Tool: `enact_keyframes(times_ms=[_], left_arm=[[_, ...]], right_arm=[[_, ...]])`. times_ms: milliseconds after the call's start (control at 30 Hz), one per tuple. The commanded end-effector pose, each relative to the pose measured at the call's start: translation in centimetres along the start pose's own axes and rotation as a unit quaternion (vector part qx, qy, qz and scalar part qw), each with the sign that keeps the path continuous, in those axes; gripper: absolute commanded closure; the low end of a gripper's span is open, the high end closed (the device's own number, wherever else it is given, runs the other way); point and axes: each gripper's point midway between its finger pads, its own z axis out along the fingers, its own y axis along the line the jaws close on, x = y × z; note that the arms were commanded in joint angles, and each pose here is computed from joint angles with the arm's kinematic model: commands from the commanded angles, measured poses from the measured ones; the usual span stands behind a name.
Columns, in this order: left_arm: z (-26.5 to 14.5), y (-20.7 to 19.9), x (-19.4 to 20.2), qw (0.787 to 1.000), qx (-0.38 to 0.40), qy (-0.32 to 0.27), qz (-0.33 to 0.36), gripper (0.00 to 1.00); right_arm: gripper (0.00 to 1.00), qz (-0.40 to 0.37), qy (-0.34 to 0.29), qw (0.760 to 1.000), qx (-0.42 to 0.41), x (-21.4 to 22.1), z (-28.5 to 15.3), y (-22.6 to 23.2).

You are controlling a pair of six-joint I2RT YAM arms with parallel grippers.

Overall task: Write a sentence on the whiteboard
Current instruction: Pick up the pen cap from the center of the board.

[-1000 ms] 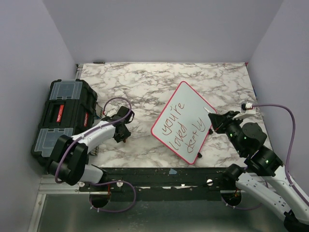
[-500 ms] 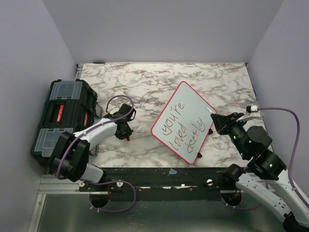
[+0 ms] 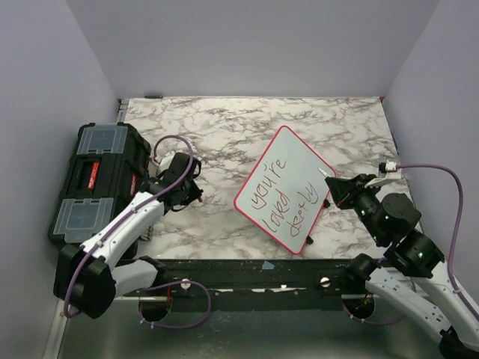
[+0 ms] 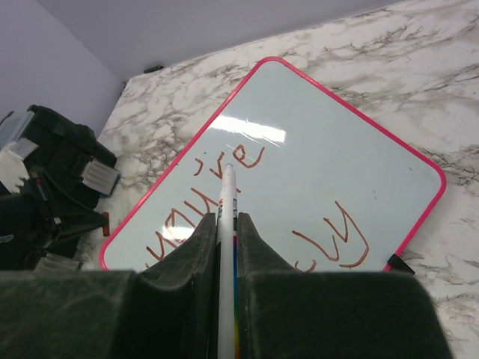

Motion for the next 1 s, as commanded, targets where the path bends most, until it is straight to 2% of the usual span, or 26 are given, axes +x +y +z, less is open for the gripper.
enact_keyframes(times_ms=[0, 133, 267, 500, 633, 767, 867, 967], left_arm=[[-4.3, -1.0, -3.0, 0.998, 0.033, -0.054, 0.009, 1.0], [-5.9, -1.7, -3.5, 0.992, 0.088, -0.081, 0.028, 1.0], [-8.3, -3.2, -3.1, 0.985, 0.155, -0.073, 0.019, 1.0], [-12.8, -4.1, -5.1, 0.967, 0.218, -0.119, -0.048, 1.0], [-14.8, -5.1, -6.1, 0.953, 0.26, -0.139, -0.064, 1.0], [-15.6, -5.8, -6.9, 0.95, 0.272, -0.131, -0.082, 1.0], [-16.5, -7.2, -7.4, 0.94, 0.304, -0.117, -0.107, 1.0], [-17.2, -7.8, -8.1, 0.935, 0.3, -0.096, -0.161, 1.0]], right_arm=[[0.99, -0.008, 0.005, 0.999, -0.032, -0.8, 0.5, 1.8], [0.99, -0.011, 0.008, 0.999, -0.046, -1.0, 1.5, 3.0], [0.99, -0.012, 0.017, 0.998, -0.067, -0.9, 2.6, 4.4], [0.99, -0.044, 0.069, 0.975, -0.206, 0.5, 3.9, 10.4], [0.99, -0.046, 0.074, 0.961, -0.263, 0.3, 4.2, 13.0], [0.99, -0.048, 0.072, 0.946, -0.311, 0.0, 4.5, 15.1], [0.99, -0.052, 0.074, 0.94, -0.328, -0.1, 5.0, 16.1], [0.99, -0.052, 0.065, 0.939, -0.333, -0.8, 5.7, 16.8]])
